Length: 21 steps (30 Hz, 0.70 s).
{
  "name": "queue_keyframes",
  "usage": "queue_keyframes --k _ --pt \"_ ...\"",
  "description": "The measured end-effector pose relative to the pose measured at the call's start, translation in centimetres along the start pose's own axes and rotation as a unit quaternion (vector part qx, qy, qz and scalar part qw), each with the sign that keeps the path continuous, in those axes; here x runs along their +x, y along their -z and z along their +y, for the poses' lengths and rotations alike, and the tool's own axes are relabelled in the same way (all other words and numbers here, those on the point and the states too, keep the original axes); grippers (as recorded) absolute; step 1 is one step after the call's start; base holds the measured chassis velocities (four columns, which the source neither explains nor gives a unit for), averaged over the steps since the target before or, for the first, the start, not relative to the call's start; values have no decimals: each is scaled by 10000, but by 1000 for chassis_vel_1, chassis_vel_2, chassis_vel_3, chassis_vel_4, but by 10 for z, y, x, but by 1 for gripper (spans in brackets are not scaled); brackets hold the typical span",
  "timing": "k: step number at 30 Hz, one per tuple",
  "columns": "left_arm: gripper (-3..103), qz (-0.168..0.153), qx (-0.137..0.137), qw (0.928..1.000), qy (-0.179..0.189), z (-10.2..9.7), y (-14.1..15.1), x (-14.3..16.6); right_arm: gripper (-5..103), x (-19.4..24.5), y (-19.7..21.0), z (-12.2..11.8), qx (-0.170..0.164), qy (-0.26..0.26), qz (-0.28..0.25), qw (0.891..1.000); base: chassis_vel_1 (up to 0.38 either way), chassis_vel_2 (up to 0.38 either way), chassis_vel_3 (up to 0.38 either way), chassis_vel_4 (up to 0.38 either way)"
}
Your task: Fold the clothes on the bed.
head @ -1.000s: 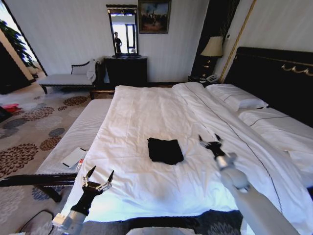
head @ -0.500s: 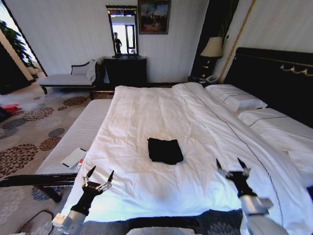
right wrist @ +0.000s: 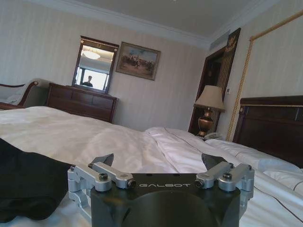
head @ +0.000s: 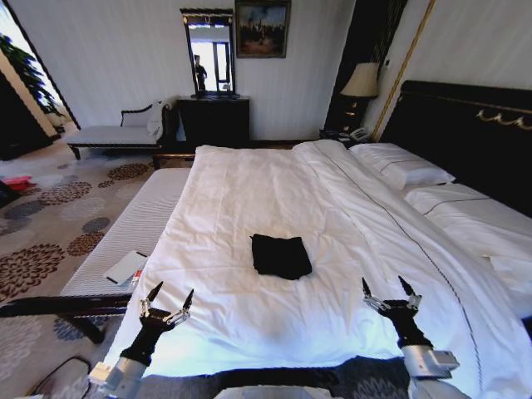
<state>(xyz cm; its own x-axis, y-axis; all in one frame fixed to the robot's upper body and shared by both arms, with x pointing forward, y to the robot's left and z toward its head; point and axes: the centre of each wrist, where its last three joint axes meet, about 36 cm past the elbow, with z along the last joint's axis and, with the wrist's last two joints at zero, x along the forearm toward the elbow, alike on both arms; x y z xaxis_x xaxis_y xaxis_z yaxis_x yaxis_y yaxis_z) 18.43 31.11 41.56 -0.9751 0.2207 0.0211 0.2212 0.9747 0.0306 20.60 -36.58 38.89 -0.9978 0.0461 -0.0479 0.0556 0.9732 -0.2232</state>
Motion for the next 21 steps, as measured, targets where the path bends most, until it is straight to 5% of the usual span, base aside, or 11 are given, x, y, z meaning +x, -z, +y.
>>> queue_keyframes --k 21 --pt "100 0 0 10000 0 0 0 0 100 -2 0 0 -14 12 8 10000 0 0 0 0"
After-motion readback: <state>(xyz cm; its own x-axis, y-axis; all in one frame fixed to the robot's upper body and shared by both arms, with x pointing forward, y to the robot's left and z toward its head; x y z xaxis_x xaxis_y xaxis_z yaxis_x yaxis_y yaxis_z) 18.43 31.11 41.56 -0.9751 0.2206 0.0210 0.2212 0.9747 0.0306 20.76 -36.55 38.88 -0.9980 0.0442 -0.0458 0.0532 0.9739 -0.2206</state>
